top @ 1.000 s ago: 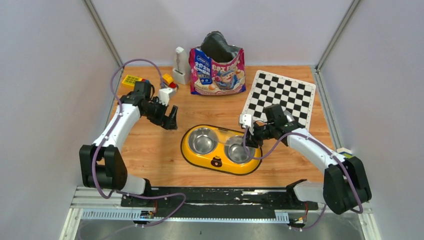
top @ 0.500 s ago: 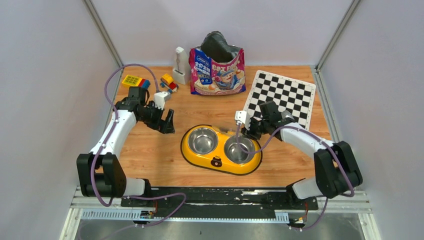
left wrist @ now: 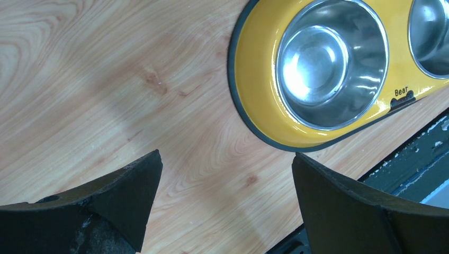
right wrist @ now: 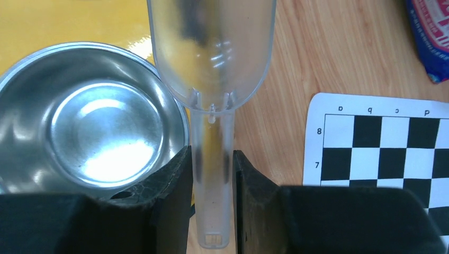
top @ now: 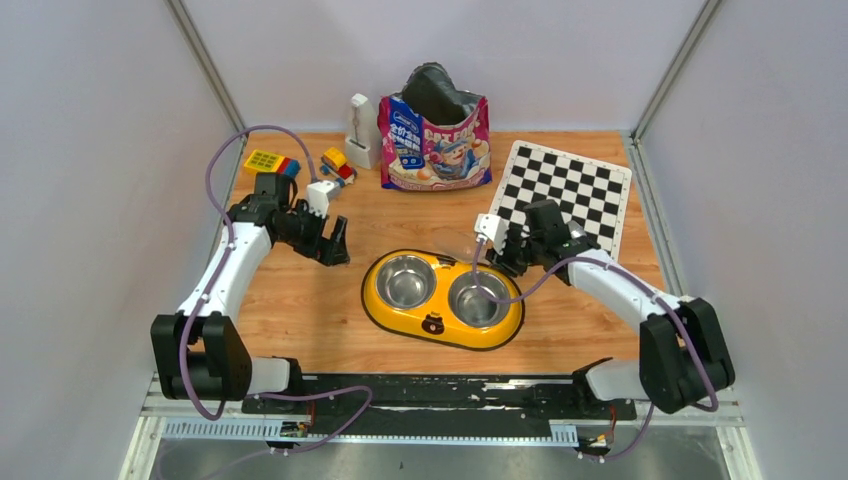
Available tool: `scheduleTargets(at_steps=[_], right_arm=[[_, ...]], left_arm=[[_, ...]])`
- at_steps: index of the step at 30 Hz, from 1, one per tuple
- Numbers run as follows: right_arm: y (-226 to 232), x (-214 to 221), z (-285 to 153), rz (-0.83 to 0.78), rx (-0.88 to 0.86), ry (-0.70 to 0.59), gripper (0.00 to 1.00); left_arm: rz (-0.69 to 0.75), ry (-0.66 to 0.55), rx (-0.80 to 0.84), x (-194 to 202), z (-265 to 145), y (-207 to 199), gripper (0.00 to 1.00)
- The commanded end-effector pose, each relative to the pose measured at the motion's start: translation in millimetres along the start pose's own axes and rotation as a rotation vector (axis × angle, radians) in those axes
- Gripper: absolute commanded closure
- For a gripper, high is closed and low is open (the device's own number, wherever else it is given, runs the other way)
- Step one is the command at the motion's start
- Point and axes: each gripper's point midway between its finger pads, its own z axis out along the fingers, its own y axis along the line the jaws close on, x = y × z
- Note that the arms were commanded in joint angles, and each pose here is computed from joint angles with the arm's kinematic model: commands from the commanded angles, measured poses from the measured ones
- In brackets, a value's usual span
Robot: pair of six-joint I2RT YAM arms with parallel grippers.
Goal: Serve the pet food
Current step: Place the spatula in the pet food bowl.
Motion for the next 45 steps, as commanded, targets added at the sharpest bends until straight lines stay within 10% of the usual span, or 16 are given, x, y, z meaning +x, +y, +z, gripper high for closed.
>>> scheduleTargets(at_steps=[1,21,25,29,45], right_arm=[[3,-50,-24,0.002,-0.013,-0.148,1.00],[79,-88,59,-0.006,-0.246,-0.029,0.98],[81,-82,68,-0.030,-0.231,0.020,0.70],[75,-81,51,-0.056,-0.198,0.043,0.02],[27,-32,-28,-0.047,0.083,0.018,0.00]], left_arm=[[0.009,-0.065,-0.008,-16,-8,-2,0.00],[0.012,-0.137,-0.066,-24,-15,2,0.00],[0.015,-0.139,-0.066,-23,-15,1,0.00],[0.019,-0.140,-0.071,-22,-16,2,0.00],[0.025,-0.159,-0.077,-24,-20,-1,0.00]])
